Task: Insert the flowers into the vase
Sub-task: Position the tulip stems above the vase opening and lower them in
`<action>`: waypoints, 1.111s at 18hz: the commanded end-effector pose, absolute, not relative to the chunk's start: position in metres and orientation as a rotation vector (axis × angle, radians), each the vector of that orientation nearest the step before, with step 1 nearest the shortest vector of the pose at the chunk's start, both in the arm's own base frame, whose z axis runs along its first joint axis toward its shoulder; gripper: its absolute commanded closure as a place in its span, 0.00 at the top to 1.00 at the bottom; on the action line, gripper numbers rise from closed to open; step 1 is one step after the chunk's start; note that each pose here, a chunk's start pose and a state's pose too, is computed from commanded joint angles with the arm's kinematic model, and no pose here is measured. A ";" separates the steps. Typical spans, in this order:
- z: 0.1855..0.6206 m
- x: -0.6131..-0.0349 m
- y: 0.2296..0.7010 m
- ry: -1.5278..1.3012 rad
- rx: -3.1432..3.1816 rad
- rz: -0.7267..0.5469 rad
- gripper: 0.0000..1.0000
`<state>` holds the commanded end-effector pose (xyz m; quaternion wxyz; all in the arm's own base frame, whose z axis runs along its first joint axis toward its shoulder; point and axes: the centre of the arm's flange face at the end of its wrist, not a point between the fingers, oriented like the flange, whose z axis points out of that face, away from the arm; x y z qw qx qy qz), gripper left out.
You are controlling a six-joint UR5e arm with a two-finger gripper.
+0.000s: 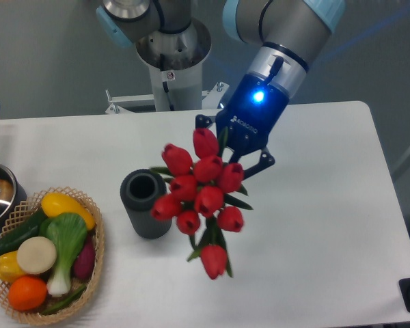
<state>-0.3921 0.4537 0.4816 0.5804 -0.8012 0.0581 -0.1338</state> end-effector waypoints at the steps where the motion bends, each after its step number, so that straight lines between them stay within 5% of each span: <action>1: 0.480 -0.389 0.454 0.154 -1.855 -0.320 0.00; 20: 0.419 -0.327 0.455 0.297 -1.583 -0.513 0.00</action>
